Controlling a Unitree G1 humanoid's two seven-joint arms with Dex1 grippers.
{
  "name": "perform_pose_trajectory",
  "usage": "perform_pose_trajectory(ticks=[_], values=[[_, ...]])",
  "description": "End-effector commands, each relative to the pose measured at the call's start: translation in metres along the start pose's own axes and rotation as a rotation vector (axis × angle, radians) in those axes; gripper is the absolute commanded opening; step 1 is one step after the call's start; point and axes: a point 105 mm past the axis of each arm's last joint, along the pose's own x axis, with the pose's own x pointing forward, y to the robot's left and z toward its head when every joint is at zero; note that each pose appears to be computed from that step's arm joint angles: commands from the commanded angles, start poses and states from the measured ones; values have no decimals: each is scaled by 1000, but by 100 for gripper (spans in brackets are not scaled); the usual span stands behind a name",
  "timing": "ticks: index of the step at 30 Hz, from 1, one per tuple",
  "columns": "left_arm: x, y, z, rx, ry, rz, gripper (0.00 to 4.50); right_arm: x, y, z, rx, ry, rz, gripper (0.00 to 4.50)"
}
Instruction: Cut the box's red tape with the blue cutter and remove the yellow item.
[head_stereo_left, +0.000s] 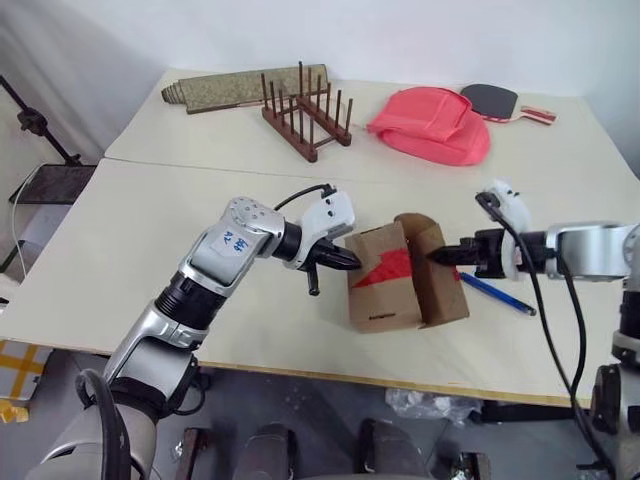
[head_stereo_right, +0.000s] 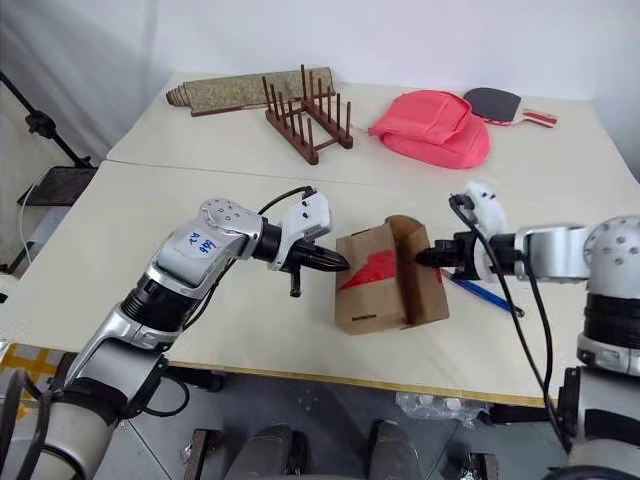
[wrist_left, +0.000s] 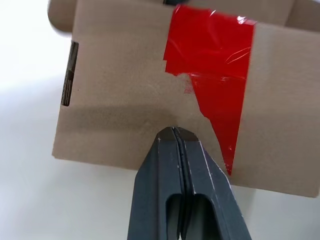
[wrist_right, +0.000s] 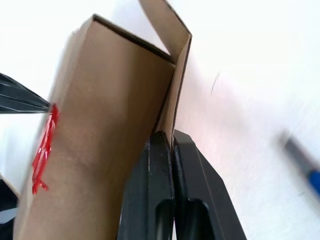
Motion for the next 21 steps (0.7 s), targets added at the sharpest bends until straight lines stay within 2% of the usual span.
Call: perform_pose_trajectory(ticks=[1,10,15,18,21], values=[[7,-7,-2,-14,-31,-1,0,-15,19,15,-63,-32,16,2],[4,-1,6,-40,-116,52,0,-18,43,22,-99,-99,-62,2],[-27,-4,26,-99,-274,-2,0,-17,49,34,-100,-185,-106,2],[-47,-10,28,-167,-287,-86,0,-15,54,40,-103,-217,-128,2],[-61,-9,43,-201,-339,-113,0,-19,52,43,-125,-223,-172,2]])
